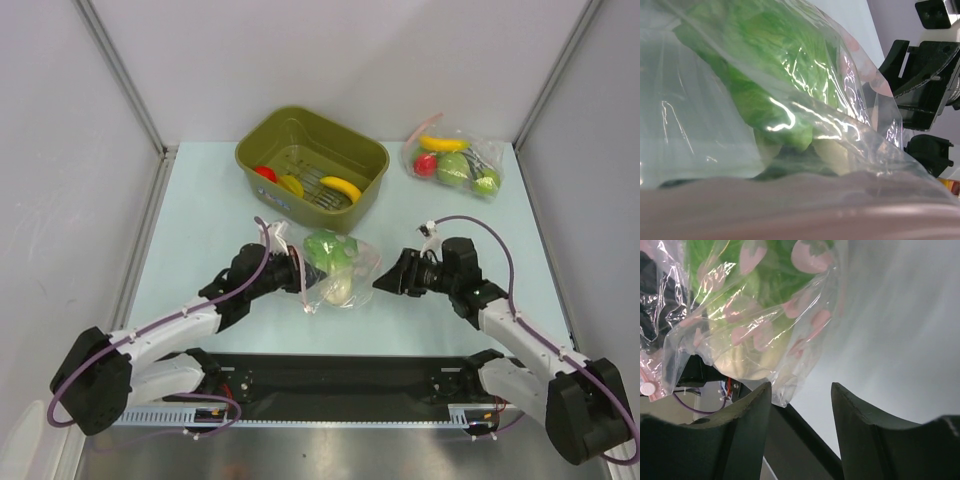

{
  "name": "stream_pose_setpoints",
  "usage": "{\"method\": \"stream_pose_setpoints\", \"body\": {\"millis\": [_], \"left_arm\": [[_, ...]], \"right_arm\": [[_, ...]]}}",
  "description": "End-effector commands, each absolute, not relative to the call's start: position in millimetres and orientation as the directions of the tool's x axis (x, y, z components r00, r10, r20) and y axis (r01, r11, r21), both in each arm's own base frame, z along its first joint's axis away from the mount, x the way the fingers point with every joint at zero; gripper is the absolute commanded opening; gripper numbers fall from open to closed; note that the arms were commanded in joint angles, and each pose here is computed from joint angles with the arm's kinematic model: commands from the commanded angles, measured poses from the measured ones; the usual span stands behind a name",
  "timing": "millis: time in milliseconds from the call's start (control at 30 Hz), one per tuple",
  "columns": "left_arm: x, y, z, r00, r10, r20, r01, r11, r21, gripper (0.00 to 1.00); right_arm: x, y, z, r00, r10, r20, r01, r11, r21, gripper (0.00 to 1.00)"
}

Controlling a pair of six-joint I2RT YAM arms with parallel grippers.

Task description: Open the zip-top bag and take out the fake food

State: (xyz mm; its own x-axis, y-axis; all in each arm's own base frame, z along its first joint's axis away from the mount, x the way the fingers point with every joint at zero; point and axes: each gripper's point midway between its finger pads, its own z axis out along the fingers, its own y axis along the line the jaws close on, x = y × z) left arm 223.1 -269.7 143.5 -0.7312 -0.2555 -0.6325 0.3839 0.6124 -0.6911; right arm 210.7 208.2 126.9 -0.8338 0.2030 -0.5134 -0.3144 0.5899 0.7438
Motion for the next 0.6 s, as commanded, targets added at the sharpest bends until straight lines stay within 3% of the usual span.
{"method": "stream_pose_setpoints", "body": {"millis": [0,467,567], "left_arm": [[233,-272,174,-0.679,-0.346,-0.647,0.402,0.562,-0.723,0.0],[236,-265,179,-0.645,-0.404,-0.649,0.387,0.56,-0.733,0.0],[238,-263,180,-0.638,-0.414,-0.65,0.382,0.563,-0.733,0.0]], "right_arm": [[218,229,148,-0.808,0.238,-0.54,-0.375,0.5,0.781,0.57],[202,272,145,-0.846,0.171,-0.505,-0.407,0.405,0.819,0.58],[197,278,142,-0.856,0.153,-0.495,-0.406,0.396,0.824,0.49]]}}
